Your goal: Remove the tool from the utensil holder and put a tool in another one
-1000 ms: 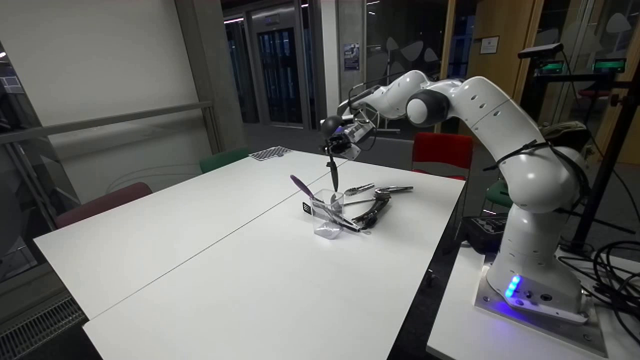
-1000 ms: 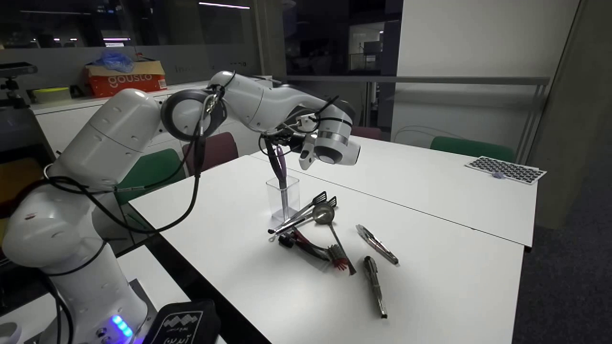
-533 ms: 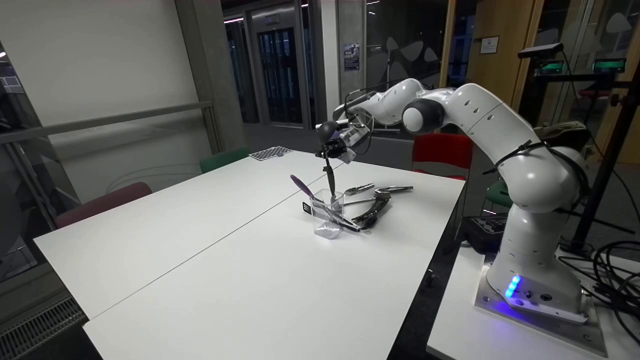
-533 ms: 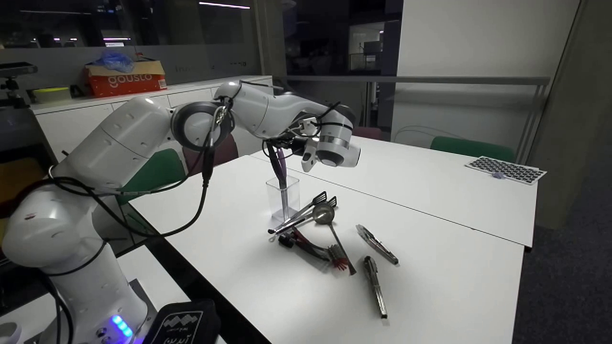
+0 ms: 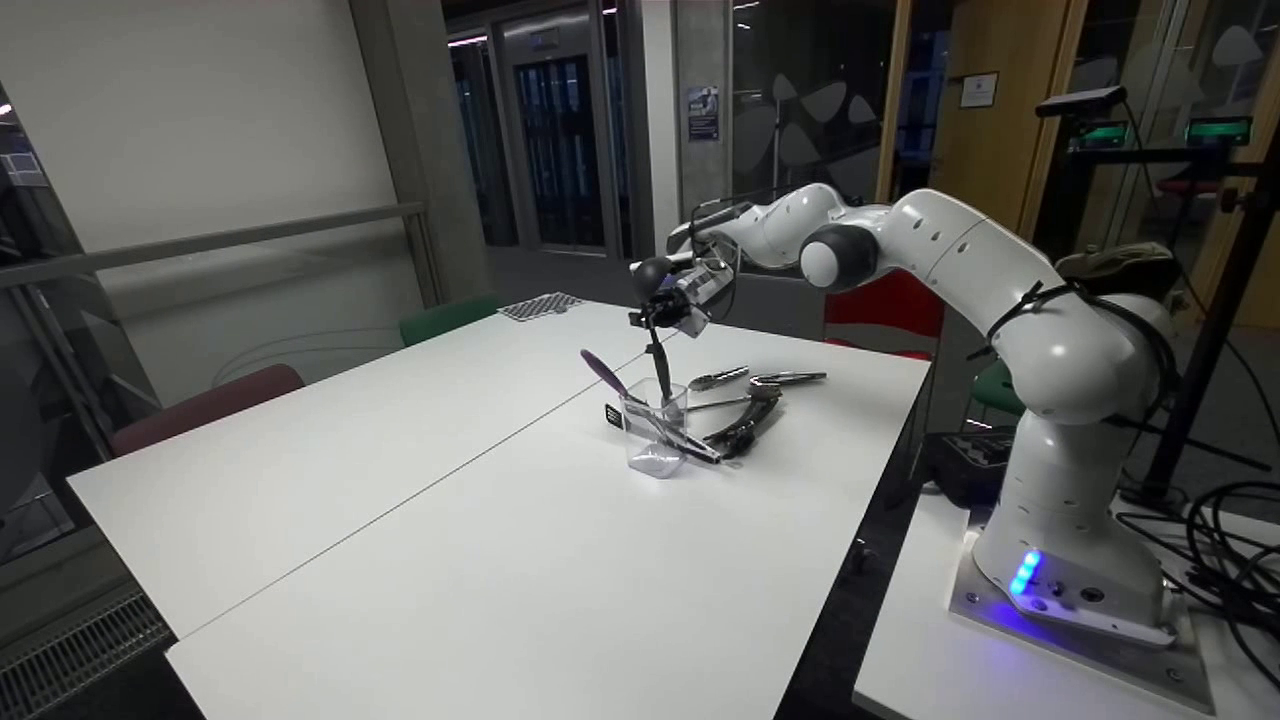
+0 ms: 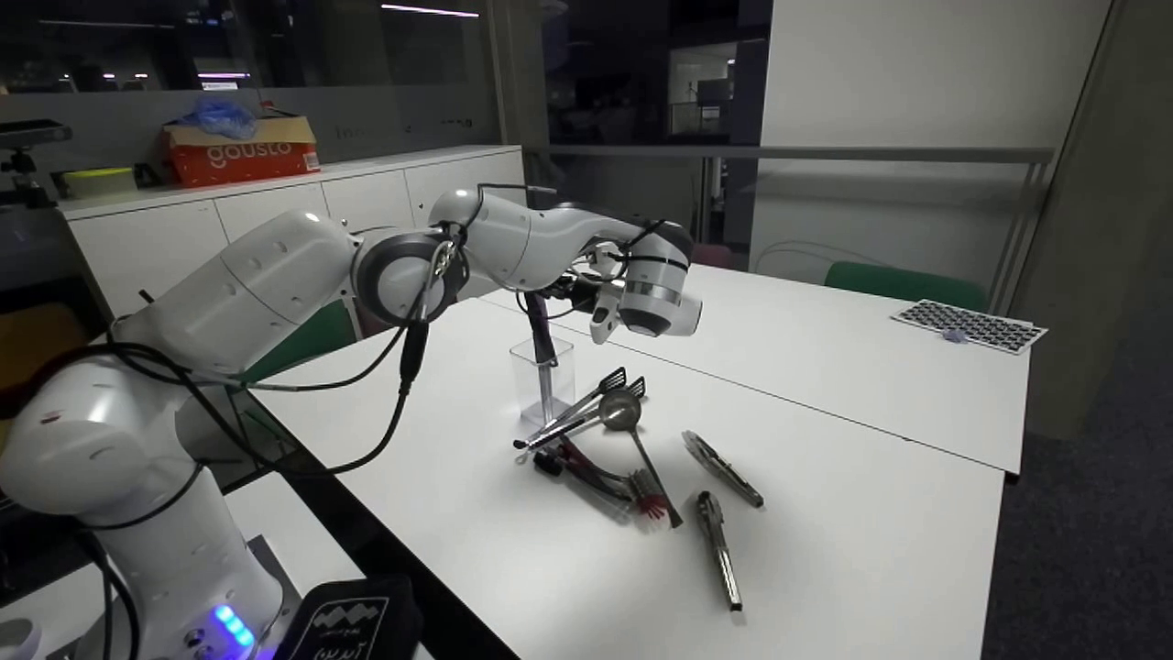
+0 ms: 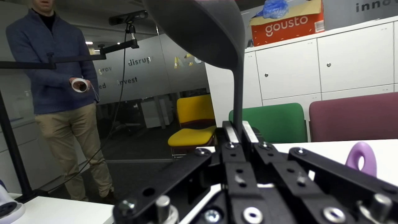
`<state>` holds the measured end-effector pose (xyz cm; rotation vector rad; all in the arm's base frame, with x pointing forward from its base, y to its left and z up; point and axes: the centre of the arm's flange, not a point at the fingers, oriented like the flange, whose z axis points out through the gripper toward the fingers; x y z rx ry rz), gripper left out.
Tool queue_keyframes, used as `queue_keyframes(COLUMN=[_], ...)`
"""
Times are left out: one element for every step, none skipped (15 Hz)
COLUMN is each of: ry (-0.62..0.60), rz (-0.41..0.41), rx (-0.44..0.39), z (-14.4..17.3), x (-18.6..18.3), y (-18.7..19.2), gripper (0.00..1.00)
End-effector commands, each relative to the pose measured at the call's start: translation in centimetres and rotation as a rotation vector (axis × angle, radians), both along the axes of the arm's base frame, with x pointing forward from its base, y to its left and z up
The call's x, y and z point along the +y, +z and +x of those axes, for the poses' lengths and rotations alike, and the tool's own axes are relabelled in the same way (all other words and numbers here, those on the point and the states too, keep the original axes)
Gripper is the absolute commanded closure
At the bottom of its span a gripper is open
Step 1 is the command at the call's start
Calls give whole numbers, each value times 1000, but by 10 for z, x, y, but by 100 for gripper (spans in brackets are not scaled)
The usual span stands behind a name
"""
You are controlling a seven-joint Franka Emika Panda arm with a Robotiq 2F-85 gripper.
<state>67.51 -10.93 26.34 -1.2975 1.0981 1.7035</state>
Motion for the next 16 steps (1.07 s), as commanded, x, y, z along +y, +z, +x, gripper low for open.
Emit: queue_keyframes(ry=[13, 16, 20, 24, 28, 31, 32, 34, 35, 34, 34, 33, 33, 35, 36, 40], rz=[28, 32, 34, 39, 42, 42, 41, 37, 34, 30, 29, 27, 29, 27, 27, 23], rx=[10, 10, 8, 8, 9, 14, 18, 24, 29, 36, 44, 51, 60, 68, 74, 79], z=[27, 27, 27, 28, 29, 31, 33, 35, 37, 40, 42, 45, 46, 48, 49, 49], x=[-18, -19, -18, -18, -17, -17, -17, -17, -18, -18, -19, -20, -20, -19, -18, -16], y=[-3, -4, -5, -7, -7, -9, -11, -14, -17, -20, -24, -28, -32, -35, -39, -42], gripper=[98, 98, 98, 98, 98, 98, 98, 98, 98, 98, 98, 98, 98, 98, 98, 98])
